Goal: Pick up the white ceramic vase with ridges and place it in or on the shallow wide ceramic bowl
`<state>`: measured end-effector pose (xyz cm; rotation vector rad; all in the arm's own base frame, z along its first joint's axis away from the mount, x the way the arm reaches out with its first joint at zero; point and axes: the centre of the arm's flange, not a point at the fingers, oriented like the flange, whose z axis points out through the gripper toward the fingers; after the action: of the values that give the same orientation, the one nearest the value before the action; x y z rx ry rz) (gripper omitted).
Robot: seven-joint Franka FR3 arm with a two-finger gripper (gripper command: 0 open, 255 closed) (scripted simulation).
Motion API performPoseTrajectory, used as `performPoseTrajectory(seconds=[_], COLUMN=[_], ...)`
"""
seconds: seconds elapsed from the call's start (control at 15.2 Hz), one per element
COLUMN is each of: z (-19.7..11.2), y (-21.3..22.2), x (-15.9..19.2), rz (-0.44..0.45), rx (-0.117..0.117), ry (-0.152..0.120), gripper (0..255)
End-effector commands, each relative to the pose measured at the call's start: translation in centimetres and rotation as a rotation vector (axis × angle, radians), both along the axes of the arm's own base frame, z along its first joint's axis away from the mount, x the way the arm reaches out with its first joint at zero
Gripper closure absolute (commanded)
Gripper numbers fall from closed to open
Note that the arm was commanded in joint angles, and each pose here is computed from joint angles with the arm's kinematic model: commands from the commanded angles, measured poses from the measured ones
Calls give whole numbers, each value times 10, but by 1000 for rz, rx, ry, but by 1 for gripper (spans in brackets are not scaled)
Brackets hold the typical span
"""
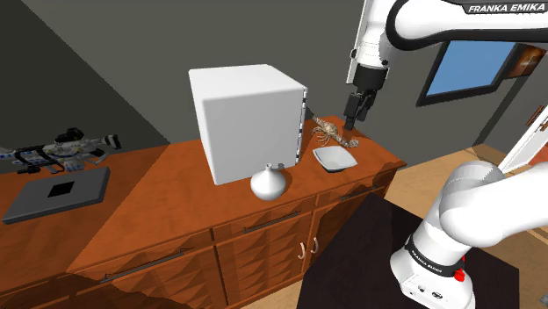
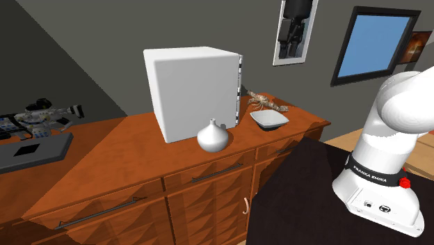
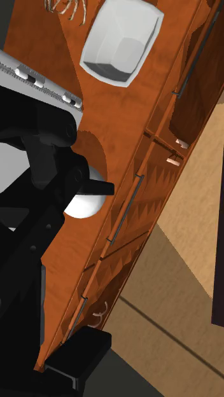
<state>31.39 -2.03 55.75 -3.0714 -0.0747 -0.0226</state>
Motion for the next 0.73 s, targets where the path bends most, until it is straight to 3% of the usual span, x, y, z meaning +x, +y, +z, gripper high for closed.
performPoseTrajectory(seconds=[0.0,0.66], z=[0,-86], y=[0,-2], x=[0,104], rz=[0,16], rx=[0,-17], ry=[0,25], gripper=[0,0])
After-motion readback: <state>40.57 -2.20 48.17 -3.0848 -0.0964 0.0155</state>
